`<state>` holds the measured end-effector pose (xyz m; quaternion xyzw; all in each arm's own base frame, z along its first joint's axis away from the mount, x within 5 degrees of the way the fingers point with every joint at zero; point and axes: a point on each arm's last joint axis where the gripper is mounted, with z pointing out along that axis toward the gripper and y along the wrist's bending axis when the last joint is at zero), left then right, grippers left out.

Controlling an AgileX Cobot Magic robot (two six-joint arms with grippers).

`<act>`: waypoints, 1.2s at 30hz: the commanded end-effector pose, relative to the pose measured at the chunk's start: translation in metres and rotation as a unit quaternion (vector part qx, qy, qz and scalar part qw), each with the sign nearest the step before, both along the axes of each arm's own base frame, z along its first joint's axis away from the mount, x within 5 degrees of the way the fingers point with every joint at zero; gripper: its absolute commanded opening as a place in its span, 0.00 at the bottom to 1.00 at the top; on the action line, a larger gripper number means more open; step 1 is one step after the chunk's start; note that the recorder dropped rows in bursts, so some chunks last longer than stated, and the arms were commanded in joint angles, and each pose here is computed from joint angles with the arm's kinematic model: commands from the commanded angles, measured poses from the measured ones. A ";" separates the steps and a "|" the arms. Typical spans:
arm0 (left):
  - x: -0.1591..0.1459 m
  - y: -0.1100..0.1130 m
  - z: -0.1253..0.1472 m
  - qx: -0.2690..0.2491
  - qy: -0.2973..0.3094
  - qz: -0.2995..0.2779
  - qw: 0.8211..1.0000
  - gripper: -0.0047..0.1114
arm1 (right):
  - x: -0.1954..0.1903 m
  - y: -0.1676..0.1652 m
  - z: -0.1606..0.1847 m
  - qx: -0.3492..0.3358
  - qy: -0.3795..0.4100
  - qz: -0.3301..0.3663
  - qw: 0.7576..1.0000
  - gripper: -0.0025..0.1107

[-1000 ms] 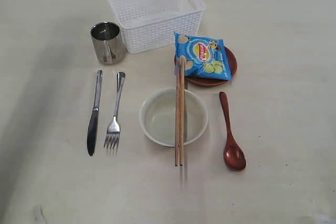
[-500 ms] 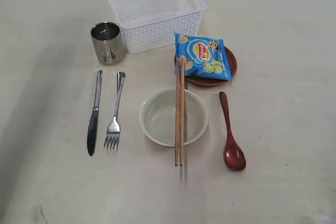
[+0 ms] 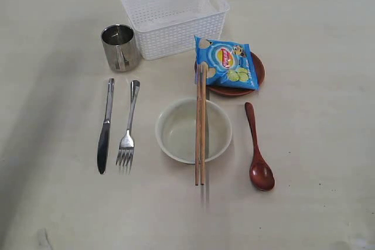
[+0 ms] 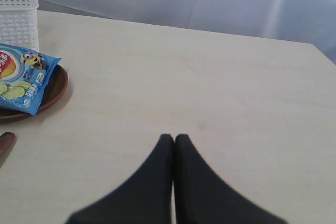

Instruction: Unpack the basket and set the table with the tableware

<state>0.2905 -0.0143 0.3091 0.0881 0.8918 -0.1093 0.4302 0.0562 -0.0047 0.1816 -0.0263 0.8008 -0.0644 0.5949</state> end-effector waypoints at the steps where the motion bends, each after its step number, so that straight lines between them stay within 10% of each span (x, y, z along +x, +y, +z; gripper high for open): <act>1: -0.001 0.001 0.001 -0.004 -0.002 0.006 1.000 0.04 | 0.000 -0.001 -0.001 0.001 0.001 -0.005 1.000 0.03; 8: -0.029 0.000 0.038 0.016 -0.078 -0.005 0.997 0.04 | 0.000 -0.001 -0.001 0.001 0.001 -0.005 1.000 0.03; 15: -0.123 -0.003 0.076 -0.007 -0.205 0.027 0.978 0.04 | 0.000 -0.001 -0.001 -0.001 0.001 -0.004 1.000 0.03; 24: -0.239 -0.008 0.059 -0.003 -0.347 0.025 0.938 0.04 | 0.000 -0.001 -0.001 -0.001 0.001 -0.004 1.000 0.03; 36: -0.276 -0.010 0.017 0.000 -0.392 0.026 0.920 0.04 | 0.000 -0.001 -0.001 -0.001 0.001 -0.004 1.000 0.03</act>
